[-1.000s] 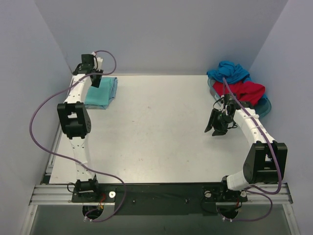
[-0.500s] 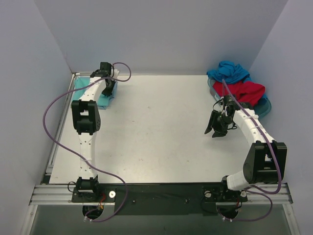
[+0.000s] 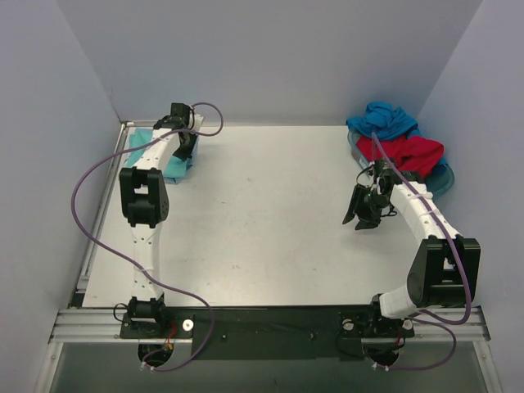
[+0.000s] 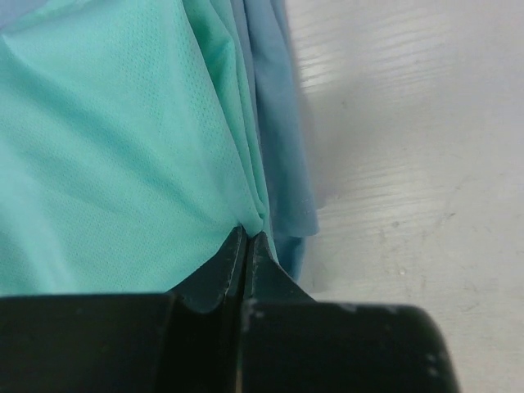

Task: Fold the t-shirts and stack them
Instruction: Smooth out wrinkles on the folded tshirt

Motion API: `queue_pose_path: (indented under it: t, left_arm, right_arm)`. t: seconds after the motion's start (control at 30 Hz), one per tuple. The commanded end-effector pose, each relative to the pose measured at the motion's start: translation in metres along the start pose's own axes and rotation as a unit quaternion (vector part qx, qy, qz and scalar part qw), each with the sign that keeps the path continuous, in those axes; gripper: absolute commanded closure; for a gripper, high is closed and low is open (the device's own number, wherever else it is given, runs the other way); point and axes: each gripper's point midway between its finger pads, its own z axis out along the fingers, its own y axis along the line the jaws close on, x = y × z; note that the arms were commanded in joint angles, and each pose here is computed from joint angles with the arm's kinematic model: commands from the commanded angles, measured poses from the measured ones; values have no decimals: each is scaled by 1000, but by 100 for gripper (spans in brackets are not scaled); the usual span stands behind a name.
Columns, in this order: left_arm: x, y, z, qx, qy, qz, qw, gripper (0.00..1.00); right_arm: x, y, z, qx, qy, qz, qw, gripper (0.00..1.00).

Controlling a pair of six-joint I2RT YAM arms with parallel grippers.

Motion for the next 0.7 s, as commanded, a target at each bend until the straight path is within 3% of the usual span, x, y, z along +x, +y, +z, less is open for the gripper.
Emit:
queue_pose_path:
  t: [0.0,0.17,0.33,0.53,0.67]
  left_arm:
    - [-32,-6,-32,12,-51,-12,999,100]
    - [-16,-14,-22,22,-25,2,999,100]
    - [-7,-17,-16,34,-9,12,999,65]
    - [-11,-50,-41,132,-38,32,990,54]
    - [-3,-43,-47,122,-32,36,991,49]
  right_arm:
    - [5,-7,-4,11,8,-1,1000,61]
    - [5,-6,-4,10,10,-2,1000,61]
    - [2,-4,-5,7,7,-2,1000,61]
    - [-1,-2,-8,5,3,-5,1000,60]
    - [-2,-2,-8,5,2,-6,1000,60]
